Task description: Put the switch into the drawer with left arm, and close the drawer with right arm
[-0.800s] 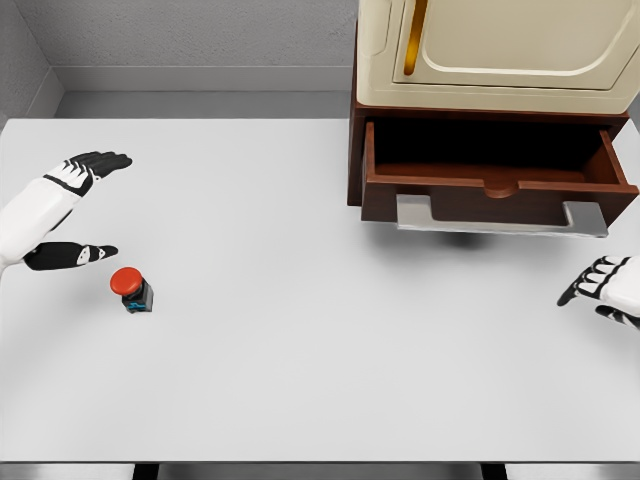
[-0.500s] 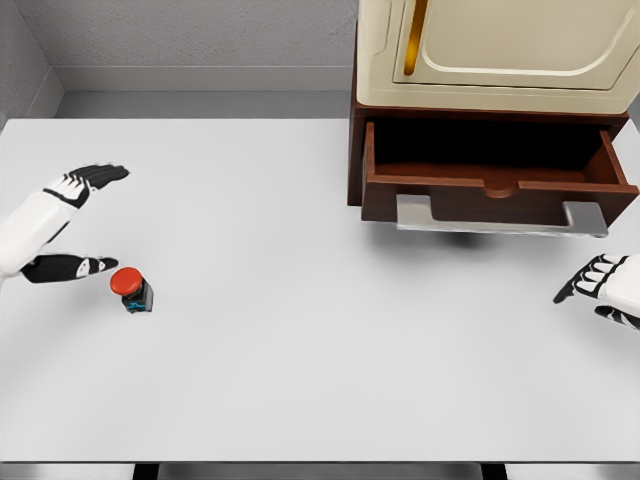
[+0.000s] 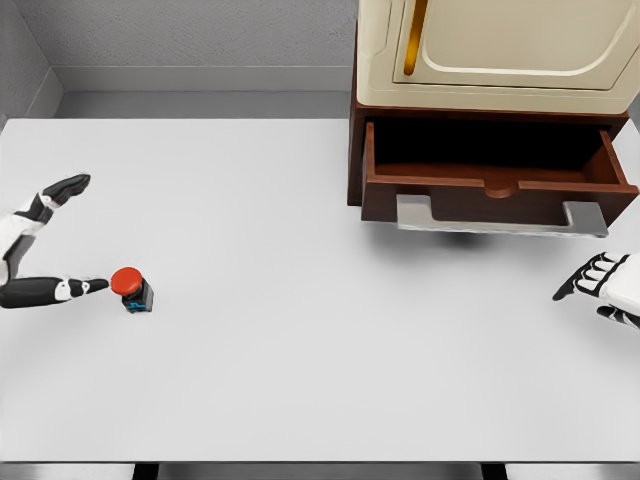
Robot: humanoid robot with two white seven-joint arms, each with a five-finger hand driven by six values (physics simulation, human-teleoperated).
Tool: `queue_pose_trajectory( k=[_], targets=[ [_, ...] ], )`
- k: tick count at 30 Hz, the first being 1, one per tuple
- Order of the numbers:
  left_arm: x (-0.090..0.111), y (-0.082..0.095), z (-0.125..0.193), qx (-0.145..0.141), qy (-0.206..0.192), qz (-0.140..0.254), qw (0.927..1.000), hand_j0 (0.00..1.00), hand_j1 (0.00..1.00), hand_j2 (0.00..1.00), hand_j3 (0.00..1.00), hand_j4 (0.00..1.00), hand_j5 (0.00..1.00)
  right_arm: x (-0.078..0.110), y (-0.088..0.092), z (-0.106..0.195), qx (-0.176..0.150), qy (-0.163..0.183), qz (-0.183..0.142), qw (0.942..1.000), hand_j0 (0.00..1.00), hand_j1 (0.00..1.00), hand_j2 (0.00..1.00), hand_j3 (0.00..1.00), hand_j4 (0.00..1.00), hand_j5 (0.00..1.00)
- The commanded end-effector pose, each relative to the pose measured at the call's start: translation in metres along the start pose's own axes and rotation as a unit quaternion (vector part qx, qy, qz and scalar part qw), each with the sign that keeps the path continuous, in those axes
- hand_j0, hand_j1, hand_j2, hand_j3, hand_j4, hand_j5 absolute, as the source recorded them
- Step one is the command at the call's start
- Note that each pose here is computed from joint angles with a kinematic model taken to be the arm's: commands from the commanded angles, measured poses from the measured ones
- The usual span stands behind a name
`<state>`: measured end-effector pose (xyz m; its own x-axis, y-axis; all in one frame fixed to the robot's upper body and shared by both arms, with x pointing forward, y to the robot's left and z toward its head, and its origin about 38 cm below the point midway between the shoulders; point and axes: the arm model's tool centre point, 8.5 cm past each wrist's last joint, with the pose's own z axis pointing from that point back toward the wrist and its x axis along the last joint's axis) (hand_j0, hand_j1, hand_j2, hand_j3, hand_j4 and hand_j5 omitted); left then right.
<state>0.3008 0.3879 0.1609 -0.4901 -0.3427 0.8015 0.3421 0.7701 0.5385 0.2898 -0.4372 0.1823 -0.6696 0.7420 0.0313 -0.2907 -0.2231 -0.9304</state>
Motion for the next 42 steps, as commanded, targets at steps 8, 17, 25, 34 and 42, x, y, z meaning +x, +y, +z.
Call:
queue_pose_trajectory(
  k=[8, 17, 25, 34, 42],
  targets=[
    [-0.015, -0.027, 0.019, 0.003, 0.023, 0.099, 0.9948, 1.0, 1.0, 1.0, 1.0, 1.0, 1.0, 0.003, -0.004, -0.001, -0.003, -0.006, 0.003, 1.0, 0.68, 0.68, 0.68, 0.68, 0.68, 0.68],
    [-0.017, -0.029, 0.015, 0.003, 0.02, 0.099, 0.9948, 1.0, 1.0, 1.0, 1.0, 1.0, 1.0, 0.003, -0.006, -0.001, -0.004, -0.006, 0.003, 1.0, 0.68, 0.68, 0.68, 0.68, 0.68, 0.68],
    [-0.043, -0.041, 0.002, -0.021, 0.084, 0.115, 0.9897, 1.0, 1.0, 1.0, 1.0, 1.0, 1.0, 0.003, -0.006, -0.001, -0.006, -0.006, 0.003, 1.0, 0.68, 0.68, 0.68, 0.68, 0.68, 0.68],
    [-0.069, -0.048, 0.008, -0.011, 0.116, 0.13, 0.9847, 1.0, 1.0, 1.0, 1.0, 1.0, 1.0, 0.003, -0.007, -0.002, -0.006, -0.006, 0.003, 1.0, 0.68, 0.68, 0.68, 0.68, 0.68, 0.68],
    [-0.079, -0.048, 0.018, -0.006, 0.137, 0.131, 0.982, 1.0, 1.0, 1.0, 1.0, 1.0, 1.0, 0.003, -0.007, -0.002, -0.007, -0.007, 0.004, 0.9999, 0.68, 0.68, 0.68, 0.68, 0.68, 0.68]
  ],
)
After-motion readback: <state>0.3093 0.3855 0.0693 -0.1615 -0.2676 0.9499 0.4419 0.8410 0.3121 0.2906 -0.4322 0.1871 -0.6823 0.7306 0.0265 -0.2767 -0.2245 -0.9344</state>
